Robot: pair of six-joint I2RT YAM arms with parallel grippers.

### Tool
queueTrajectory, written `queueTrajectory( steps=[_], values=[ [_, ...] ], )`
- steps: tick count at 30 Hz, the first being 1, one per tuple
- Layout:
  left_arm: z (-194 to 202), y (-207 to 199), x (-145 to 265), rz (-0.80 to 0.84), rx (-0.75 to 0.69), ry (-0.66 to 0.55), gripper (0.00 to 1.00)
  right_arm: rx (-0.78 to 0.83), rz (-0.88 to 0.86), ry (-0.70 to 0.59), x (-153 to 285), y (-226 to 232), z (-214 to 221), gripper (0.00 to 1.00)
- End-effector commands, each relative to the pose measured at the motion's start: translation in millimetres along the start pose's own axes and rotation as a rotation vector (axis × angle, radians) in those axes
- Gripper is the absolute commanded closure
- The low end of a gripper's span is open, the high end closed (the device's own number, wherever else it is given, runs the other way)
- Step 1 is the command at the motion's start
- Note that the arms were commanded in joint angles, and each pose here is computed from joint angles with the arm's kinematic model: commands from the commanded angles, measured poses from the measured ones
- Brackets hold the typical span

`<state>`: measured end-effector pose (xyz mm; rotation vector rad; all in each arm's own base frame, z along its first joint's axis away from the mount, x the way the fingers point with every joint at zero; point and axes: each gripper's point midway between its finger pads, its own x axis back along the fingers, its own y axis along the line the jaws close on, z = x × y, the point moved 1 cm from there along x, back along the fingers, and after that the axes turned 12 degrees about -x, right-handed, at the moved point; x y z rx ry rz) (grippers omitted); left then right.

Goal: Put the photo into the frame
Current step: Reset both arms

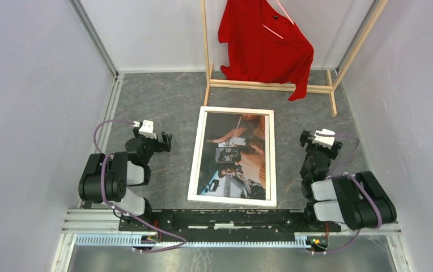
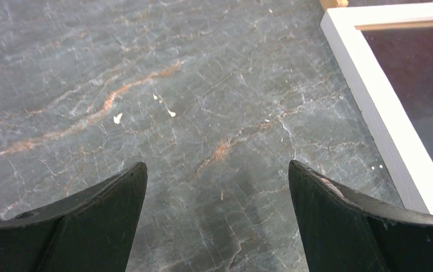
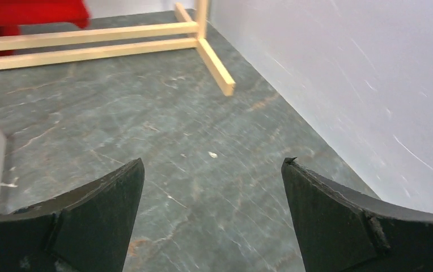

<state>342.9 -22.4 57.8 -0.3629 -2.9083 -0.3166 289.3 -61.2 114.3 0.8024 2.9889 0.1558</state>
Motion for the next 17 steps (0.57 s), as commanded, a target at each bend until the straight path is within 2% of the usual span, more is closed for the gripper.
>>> queueTrajectory(
  steps=[1, 3, 5, 17],
  values=[
    [-37, 13, -8, -0.046, -0.011, -0.132, 0.0, 0.127, -0.214, -0.022, 28, 6, 14, 0.02],
    [-38, 13, -8, -0.049, -0.01, -0.142, 0.0, 0.159, -0.208, 0.095, 20, 11, 37, 0.02],
    [-38, 13, -8, -0.048, -0.008, -0.14, 0.0, 0.143, -0.228, 0.052, 18, 13, 28, 0.02],
    [-38, 13, -8, -0.05, -0.008, -0.137, 0.0, 0.15, -0.225, 0.068, 18, 12, 31, 0.02]
  ],
)
